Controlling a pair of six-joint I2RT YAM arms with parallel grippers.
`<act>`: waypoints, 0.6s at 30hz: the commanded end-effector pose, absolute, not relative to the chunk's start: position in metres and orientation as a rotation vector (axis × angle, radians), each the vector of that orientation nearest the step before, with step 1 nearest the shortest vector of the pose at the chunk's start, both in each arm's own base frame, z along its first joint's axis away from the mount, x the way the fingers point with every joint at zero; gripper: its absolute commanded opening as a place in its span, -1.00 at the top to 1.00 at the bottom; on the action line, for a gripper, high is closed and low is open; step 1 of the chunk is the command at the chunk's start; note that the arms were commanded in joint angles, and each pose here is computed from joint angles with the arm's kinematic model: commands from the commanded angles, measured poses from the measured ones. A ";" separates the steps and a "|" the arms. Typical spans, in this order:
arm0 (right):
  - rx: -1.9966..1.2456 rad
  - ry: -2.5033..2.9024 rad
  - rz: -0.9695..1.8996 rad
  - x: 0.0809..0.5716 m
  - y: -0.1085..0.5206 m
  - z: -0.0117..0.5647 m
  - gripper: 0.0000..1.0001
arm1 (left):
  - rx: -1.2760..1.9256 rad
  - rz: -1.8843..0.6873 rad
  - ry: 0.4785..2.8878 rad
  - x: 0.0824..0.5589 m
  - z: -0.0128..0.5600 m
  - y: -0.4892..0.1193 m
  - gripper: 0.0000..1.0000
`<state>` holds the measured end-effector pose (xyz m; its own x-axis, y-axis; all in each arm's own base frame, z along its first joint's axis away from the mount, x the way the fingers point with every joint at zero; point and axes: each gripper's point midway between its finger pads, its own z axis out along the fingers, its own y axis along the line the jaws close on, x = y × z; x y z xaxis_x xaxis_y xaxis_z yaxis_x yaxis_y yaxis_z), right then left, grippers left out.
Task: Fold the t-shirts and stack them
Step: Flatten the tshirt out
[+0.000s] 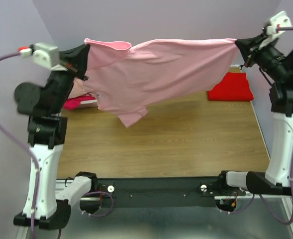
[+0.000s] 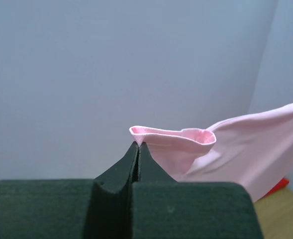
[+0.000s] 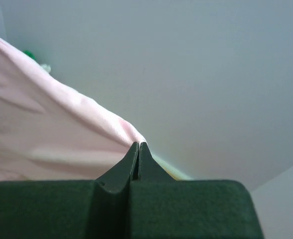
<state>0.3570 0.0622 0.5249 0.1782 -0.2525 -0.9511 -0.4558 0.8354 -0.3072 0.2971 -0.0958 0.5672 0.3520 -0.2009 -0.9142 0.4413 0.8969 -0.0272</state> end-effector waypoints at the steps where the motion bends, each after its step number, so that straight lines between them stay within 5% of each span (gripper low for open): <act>1: -0.597 1.257 0.068 0.293 0.061 0.590 0.99 | 0.263 -0.507 0.896 0.220 0.634 -0.098 1.00; 13: -0.518 0.949 -0.015 0.162 0.063 0.687 0.99 | 0.364 -0.611 0.536 0.059 0.724 -0.096 1.00; 18: -0.493 0.973 -0.030 0.160 0.058 0.677 0.99 | 0.336 -0.612 0.553 0.067 0.717 -0.094 1.00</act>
<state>0.1394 0.0685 0.6947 0.6465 -0.2531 -0.7197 -0.1909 0.8597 -0.4739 0.0615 -0.0908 0.7236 0.7087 -0.4268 -0.5617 0.5954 0.7889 0.1518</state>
